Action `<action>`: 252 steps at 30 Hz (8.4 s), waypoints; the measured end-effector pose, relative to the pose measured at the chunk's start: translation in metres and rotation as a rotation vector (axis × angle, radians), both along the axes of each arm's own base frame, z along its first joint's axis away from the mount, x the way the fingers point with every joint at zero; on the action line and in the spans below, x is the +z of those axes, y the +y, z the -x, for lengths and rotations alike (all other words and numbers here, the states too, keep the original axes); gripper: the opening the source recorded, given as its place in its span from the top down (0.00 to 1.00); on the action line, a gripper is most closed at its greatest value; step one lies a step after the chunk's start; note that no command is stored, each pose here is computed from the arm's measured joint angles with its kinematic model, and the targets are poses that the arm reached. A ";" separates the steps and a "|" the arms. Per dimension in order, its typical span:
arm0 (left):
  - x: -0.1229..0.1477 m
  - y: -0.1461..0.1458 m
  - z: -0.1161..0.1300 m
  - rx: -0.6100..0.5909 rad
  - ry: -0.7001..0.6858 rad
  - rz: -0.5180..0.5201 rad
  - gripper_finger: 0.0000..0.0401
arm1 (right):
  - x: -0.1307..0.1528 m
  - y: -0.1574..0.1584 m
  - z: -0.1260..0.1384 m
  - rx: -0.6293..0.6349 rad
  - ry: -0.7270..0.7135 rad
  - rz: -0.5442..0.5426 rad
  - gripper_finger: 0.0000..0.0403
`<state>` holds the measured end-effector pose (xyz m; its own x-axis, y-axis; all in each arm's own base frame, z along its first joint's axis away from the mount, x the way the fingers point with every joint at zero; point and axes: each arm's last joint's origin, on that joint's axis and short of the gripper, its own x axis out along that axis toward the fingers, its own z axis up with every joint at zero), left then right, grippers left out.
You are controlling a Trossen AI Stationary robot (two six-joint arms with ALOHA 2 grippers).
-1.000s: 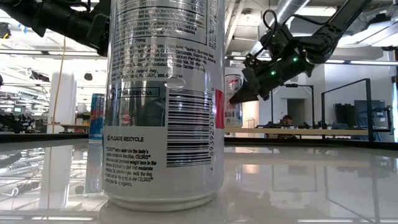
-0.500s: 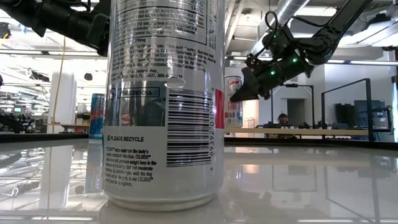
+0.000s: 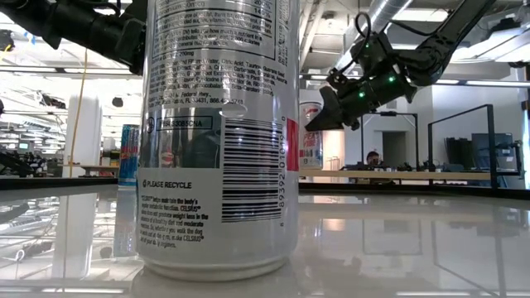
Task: Place canned beverage on shelf
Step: Put the top white and pink soda can on the shelf, then put the top white and yellow soda can on the shelf
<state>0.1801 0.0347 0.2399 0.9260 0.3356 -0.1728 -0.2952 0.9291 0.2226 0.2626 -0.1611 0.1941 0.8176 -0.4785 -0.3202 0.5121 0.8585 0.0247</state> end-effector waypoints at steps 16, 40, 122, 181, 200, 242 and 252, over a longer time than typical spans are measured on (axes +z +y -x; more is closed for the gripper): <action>0.000 0.000 0.000 -0.001 -0.001 -0.003 0.26 | -0.003 -0.002 0.003 -0.012 0.013 -0.042 0.96; 0.000 0.000 0.000 0.000 0.006 -0.002 0.26 | -0.022 -0.011 0.021 -0.244 0.173 -0.191 0.96; -0.005 0.000 0.001 0.013 0.044 0.029 0.26 | 0.032 0.051 0.003 0.026 0.232 -0.289 0.93; -0.013 0.212 -0.113 0.187 0.270 0.215 0.06 | 0.075 0.182 0.008 0.465 0.204 0.099 0.93; -0.015 0.204 -0.117 0.192 0.306 0.209 0.42 | 0.075 0.178 0.008 0.445 0.202 0.091 0.93; 0.139 0.011 -0.037 -0.817 0.081 -0.019 0.42 | 0.085 0.159 -0.093 0.900 -0.230 0.017 0.70; 0.085 0.037 -0.035 0.112 0.326 0.242 0.42 | 0.068 0.154 -0.089 0.714 -0.001 0.008 0.70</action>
